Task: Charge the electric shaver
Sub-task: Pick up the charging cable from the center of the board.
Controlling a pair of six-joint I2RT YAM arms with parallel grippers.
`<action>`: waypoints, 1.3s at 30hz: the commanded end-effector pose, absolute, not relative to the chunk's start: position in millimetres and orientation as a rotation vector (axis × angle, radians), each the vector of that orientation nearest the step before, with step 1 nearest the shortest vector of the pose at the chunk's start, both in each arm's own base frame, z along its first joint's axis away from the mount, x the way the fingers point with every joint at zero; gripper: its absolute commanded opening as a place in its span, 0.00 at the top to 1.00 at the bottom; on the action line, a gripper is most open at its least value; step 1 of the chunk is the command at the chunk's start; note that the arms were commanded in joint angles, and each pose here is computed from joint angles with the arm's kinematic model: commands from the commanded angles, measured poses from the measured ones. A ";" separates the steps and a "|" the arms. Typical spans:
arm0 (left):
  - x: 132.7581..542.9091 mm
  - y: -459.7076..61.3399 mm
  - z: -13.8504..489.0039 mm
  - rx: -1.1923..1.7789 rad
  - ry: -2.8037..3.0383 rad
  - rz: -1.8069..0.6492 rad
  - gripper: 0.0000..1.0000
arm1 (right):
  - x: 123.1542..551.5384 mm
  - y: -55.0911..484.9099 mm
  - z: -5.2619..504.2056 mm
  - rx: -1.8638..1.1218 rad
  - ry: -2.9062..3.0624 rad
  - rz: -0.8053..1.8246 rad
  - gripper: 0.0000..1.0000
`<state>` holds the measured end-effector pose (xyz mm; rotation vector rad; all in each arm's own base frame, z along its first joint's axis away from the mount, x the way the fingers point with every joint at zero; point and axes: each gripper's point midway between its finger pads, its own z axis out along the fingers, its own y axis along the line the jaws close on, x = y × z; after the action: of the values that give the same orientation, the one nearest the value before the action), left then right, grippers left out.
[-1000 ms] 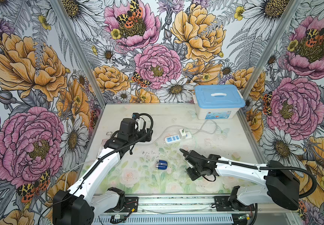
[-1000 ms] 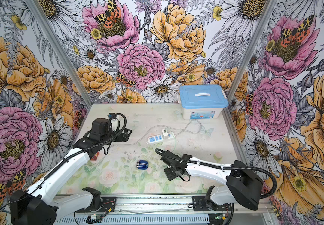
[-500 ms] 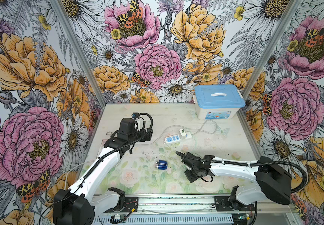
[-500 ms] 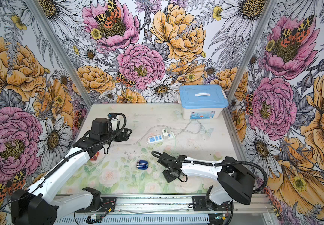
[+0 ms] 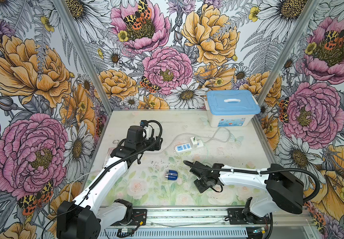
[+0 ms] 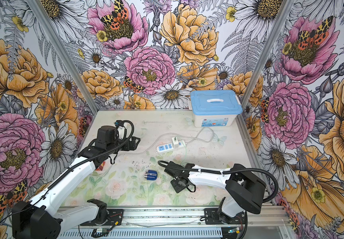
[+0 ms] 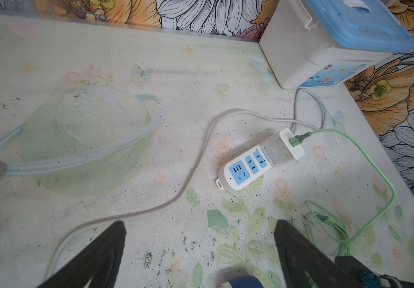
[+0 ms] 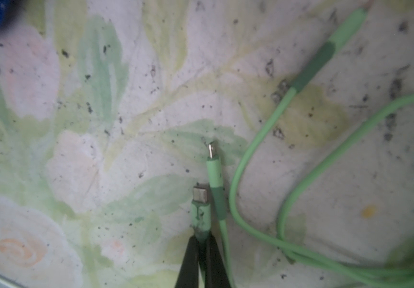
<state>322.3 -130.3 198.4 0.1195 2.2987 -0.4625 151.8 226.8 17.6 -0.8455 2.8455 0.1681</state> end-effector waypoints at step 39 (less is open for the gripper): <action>250.4 -295.4 195.1 0.636 2.222 -1.341 0.44 | 269.1 290.7 175.0 -0.824 2.220 0.505 1.00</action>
<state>251.4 -287.8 181.2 0.5753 2.2917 -1.2986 260.1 282.6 145.8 -0.8503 2.3068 0.4524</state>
